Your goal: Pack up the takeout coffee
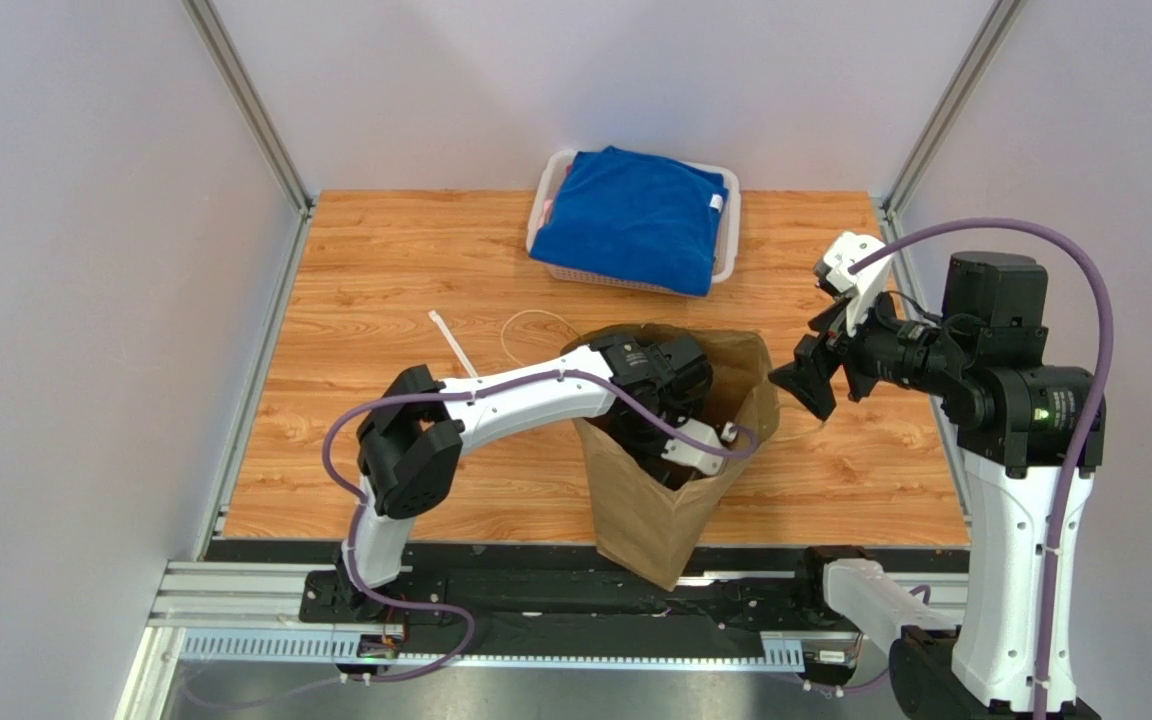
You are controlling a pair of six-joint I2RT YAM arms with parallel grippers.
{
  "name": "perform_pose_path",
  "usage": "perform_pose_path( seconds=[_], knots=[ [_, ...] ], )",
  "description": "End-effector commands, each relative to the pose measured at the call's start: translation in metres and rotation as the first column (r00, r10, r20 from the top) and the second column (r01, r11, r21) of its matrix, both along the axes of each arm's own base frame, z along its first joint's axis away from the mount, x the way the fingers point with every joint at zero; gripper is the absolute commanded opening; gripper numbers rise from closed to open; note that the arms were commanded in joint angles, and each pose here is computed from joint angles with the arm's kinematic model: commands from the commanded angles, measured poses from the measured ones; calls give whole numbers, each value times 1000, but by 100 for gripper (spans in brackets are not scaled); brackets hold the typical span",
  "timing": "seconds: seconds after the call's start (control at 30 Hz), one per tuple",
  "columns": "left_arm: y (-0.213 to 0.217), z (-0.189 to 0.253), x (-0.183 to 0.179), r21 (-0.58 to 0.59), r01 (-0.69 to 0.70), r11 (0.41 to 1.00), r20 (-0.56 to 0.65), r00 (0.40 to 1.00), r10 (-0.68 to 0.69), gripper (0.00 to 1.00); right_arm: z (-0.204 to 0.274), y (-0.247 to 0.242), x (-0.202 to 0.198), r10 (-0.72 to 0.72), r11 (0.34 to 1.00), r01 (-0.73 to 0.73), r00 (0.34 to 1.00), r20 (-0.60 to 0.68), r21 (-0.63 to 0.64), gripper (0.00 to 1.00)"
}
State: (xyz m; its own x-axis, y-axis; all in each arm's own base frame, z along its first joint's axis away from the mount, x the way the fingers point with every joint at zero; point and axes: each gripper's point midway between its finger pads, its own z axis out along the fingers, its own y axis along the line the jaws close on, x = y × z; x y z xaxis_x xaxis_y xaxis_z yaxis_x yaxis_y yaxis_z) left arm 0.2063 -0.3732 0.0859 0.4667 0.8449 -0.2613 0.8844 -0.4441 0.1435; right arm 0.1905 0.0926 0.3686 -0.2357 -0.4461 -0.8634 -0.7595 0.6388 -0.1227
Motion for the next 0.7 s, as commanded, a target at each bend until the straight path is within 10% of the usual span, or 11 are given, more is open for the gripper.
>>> perform_pose_path(
  seconds=[0.0, 0.27, 0.67],
  knots=[
    [66, 4, -12, 229, 205, 952, 19, 976, -215, 29, -14, 11, -16, 27, 997, -15, 985, -168, 71, 83],
    [95, 17, -14, 352, 426, 833, 105, 867, -488, 29, -9, 33, 6, 149, 977, -119, 975, -164, 176, 79],
    [93, 17, -13, 393, 442, 806, 133, 841, -525, 29, -28, 76, -17, 328, 941, -300, 922, -204, 159, 68]
  ],
)
